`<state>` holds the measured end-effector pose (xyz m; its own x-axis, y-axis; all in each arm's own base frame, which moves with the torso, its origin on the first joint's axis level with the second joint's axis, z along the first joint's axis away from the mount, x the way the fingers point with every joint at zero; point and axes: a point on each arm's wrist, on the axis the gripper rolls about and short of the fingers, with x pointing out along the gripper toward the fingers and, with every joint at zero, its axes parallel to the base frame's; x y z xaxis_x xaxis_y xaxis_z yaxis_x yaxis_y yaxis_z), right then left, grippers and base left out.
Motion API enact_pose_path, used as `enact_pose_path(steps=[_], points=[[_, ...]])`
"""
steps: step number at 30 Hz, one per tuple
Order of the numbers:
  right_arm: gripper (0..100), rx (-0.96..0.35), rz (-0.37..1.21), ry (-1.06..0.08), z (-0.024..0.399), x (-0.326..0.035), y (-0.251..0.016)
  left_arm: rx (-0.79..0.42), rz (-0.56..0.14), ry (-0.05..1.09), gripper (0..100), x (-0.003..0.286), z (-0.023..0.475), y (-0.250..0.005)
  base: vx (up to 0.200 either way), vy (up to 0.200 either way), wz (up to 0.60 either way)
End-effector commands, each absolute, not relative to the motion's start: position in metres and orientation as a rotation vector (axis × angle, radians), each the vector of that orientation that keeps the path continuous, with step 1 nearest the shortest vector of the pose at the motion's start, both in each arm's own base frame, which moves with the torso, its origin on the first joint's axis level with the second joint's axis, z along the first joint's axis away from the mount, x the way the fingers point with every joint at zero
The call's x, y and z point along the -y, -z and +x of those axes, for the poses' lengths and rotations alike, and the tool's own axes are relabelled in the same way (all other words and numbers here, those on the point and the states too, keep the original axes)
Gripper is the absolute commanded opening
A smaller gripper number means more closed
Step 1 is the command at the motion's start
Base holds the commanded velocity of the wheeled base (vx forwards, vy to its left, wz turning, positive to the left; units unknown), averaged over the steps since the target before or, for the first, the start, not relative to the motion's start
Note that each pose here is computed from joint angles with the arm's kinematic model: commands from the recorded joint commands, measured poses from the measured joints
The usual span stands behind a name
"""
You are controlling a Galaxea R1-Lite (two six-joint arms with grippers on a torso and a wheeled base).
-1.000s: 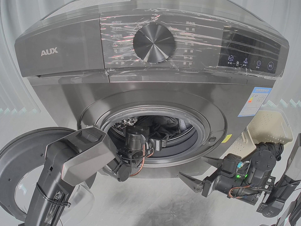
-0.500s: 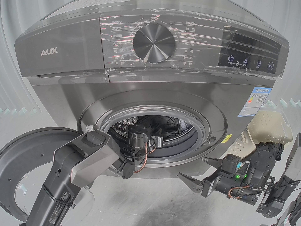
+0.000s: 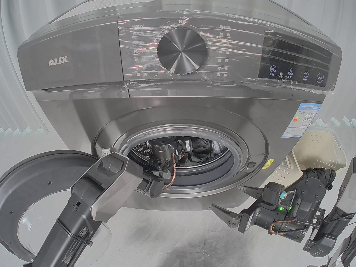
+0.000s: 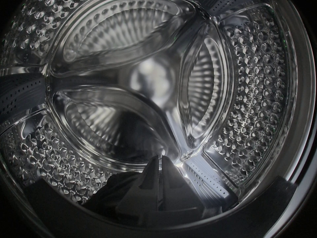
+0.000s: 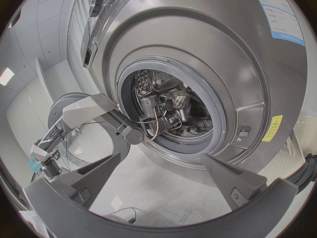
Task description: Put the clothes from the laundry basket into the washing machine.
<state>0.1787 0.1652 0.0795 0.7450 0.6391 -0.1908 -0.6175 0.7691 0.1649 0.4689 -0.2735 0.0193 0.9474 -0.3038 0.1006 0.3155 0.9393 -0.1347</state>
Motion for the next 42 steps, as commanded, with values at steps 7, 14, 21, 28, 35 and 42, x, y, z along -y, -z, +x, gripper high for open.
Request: enact_pose_path(steps=[7, 14, 21, 28, 35, 42], points=[[100, -0.242, 0.093, -0.689, 0.179, -0.165, -0.080, 0.084, -0.155, 0.306, 0, 0.273, 0.474, -0.007, 0.000, 0.000, 0.00], [100, -0.242, 0.093, -0.689, 0.179, -0.165, -0.080, 0.057, -0.150, 0.317, 100, 0.274, 0.463, -0.011, 0.000, 0.000, 0.00], [100, -0.242, 0.093, -0.689, 0.179, -0.165, -0.080, 0.007, -0.144, 0.330, 100, 0.274, 0.449, -0.015, 0.000, 0.000, 0.00], [100, -0.242, 0.093, -0.689, 0.179, -0.165, -0.080, -0.076, -0.112, 0.364, 100, 0.276, 0.432, 0.000, 0.000, 0.000, 0.00], [100, -0.243, 0.093, -0.691, 0.179, -0.165, -0.080, -0.141, -0.078, 0.393, 100, 0.277, 0.431, 0.033, 0.000, 0.000, 0.00], [100, -0.241, 0.094, -0.691, 0.179, -0.166, -0.080, -0.143, -0.073, 0.384, 0, 0.274, 0.434, 0.035, 0.000, 0.000, 0.00]])
